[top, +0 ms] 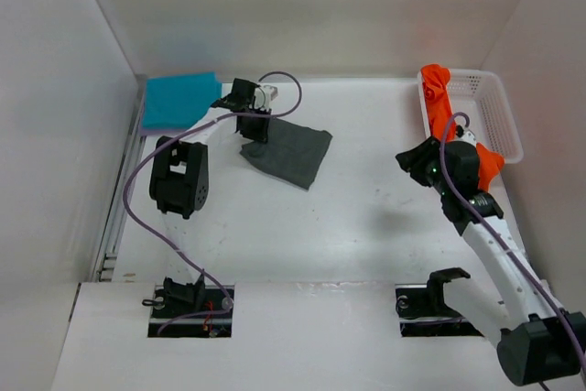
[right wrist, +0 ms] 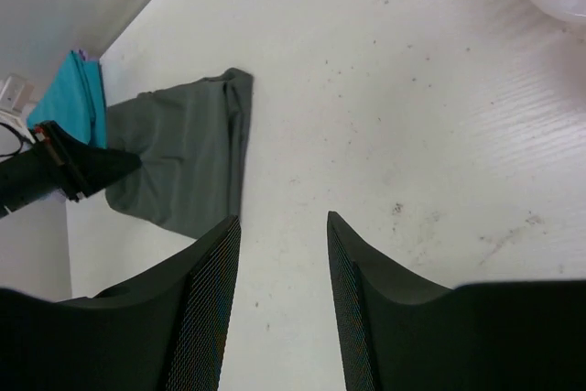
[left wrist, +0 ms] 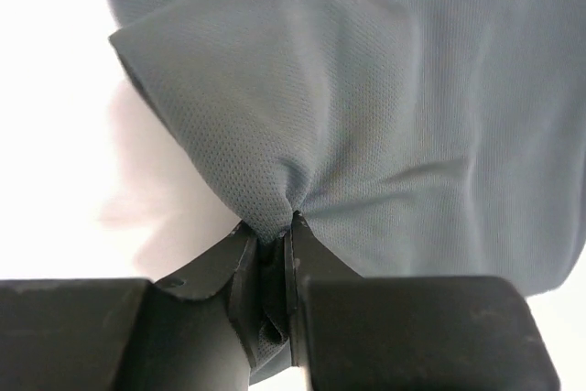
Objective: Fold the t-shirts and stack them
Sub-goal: Put the neatly folded tshirt into the corner of the board with the left arm
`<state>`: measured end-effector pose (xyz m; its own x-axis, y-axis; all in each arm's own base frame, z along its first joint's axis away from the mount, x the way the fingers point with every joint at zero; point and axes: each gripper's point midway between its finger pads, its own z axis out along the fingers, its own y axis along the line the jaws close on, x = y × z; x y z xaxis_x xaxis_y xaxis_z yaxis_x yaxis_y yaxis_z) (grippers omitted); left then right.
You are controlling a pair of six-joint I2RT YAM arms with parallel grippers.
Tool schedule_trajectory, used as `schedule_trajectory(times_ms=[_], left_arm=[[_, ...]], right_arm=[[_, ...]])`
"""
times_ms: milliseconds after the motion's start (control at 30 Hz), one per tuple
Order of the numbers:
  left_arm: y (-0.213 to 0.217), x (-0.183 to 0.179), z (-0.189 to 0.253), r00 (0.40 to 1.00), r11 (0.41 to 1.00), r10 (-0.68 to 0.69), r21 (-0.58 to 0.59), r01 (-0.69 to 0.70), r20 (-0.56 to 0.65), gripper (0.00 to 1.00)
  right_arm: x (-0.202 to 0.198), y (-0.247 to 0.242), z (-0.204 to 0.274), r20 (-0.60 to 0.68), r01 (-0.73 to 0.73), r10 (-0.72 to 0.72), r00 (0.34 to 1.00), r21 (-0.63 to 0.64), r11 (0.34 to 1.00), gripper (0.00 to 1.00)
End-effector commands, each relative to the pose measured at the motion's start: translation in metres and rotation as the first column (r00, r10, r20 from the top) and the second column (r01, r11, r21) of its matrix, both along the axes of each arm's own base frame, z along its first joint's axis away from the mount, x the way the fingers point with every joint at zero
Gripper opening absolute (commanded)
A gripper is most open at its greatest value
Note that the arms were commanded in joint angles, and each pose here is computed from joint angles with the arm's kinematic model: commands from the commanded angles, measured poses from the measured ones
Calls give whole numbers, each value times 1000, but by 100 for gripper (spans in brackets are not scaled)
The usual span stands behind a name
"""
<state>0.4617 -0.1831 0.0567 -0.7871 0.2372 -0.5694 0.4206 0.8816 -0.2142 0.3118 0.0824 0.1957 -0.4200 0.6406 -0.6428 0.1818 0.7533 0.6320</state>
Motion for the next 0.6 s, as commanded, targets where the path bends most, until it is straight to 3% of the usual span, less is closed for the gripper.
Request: schedule_trajectory(times_ms=[0,267,567], left_arm=[[52,45,51,974,981,-15,194,-30,226,0],[109,106,91,916,902,-23,403,-153,401,0],[141,135,125,874,841,-24,482,-245,485,0]], right_arm=[[-15,-10,-1,-21,15,-15,1000,-28,1000,48],[-31,-10,-9,-42,17,-18,999,-39,999,48],[-46,-15,-19,-66,20,-24,998,-61,998,48]])
